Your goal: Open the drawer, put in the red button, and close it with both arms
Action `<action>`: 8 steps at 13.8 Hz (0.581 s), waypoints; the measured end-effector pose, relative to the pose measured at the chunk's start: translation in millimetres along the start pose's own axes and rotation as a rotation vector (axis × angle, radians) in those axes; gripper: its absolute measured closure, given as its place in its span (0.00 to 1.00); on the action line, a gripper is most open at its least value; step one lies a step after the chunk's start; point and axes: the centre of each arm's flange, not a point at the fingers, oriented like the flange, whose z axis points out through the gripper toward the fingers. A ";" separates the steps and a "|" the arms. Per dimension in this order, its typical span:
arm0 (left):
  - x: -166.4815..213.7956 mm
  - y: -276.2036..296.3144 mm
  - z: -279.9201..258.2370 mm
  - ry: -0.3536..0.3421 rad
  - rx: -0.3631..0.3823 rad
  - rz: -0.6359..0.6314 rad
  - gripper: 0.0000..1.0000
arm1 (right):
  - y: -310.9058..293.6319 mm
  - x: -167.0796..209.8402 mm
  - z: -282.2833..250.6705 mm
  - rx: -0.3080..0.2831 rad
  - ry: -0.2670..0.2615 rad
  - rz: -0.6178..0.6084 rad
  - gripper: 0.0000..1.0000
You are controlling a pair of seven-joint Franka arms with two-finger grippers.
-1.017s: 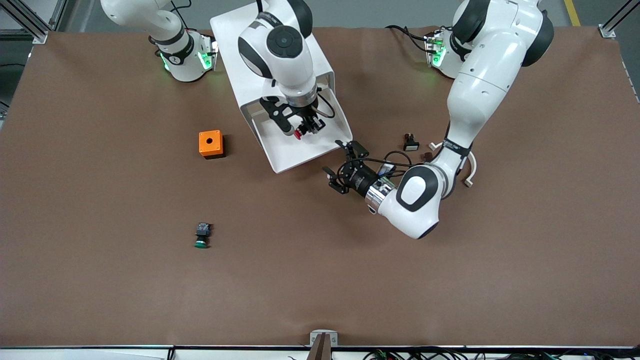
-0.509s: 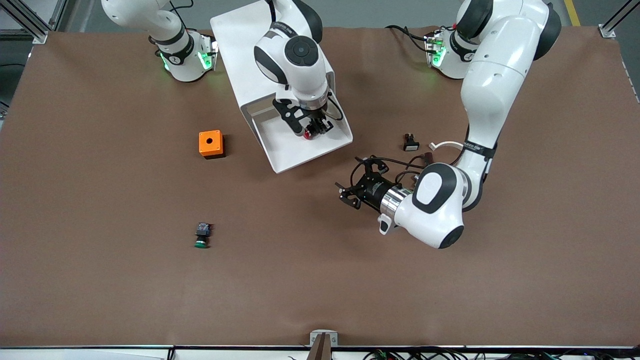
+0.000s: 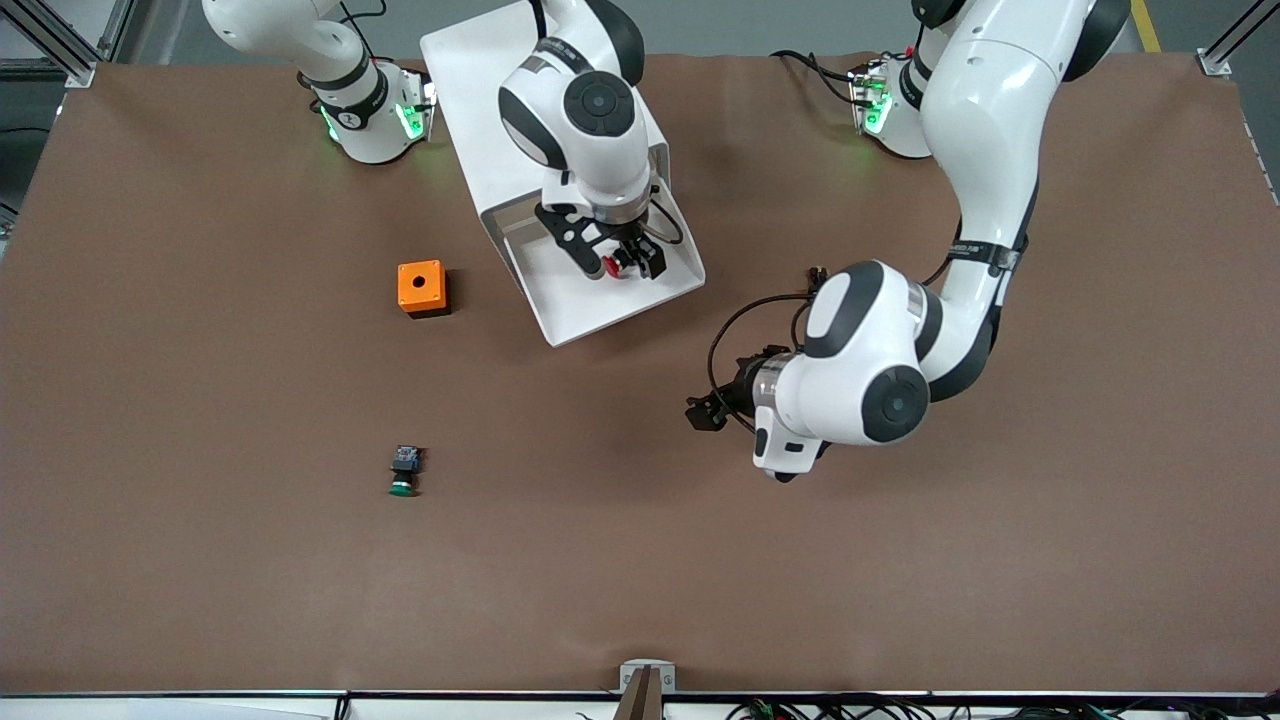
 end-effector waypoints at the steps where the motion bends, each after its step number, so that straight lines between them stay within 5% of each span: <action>1: -2.7 2.9 3.2 0.029 -0.004 0.012 0.01 | -2.3 19.0 -13.6 -0.007 0.001 -0.044 0.00; 8: -1.2 6.3 34.8 0.188 0.006 0.075 0.01 | 41.0 228.4 -107.7 -0.041 0.018 -0.366 0.00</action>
